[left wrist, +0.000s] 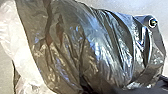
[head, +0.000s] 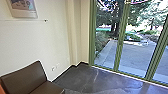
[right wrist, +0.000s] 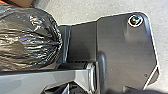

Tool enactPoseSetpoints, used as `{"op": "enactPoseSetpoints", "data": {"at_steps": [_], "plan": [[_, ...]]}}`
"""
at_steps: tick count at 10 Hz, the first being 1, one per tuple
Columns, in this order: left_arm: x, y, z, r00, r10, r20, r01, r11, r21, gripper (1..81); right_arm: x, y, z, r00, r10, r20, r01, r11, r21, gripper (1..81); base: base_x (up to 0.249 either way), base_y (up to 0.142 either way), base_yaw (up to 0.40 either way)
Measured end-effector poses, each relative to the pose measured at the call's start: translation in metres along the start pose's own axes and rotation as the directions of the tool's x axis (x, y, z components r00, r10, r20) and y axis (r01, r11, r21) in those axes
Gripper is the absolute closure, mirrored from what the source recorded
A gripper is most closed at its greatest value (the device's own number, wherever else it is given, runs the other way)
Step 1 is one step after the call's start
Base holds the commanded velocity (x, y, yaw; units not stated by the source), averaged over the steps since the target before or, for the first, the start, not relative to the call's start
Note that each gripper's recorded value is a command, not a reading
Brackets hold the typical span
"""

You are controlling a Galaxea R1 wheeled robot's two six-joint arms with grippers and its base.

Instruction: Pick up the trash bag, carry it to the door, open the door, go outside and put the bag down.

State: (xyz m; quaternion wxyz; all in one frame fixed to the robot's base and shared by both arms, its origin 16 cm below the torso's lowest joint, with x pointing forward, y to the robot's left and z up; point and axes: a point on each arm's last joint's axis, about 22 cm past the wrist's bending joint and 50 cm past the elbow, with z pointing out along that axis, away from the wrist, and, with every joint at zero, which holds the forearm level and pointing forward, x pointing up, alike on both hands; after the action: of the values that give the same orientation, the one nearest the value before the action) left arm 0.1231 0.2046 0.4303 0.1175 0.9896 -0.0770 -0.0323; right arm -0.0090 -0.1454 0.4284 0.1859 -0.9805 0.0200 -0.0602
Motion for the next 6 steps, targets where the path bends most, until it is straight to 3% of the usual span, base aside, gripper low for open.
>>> {"op": "enactPoseSetpoints", "data": {"at_steps": [6], "plan": [[0.0001, 0.0000, 0.0000, 1.0000, 0.000, -0.001, 0.000, 1.0000, 0.000, 81.1, -0.0020, -0.0015, 0.0003, 1.0000, 0.000, 0.003, 0.000, 1.0000, 0.002, 1.0, 0.000, 0.000, -0.288]]}}
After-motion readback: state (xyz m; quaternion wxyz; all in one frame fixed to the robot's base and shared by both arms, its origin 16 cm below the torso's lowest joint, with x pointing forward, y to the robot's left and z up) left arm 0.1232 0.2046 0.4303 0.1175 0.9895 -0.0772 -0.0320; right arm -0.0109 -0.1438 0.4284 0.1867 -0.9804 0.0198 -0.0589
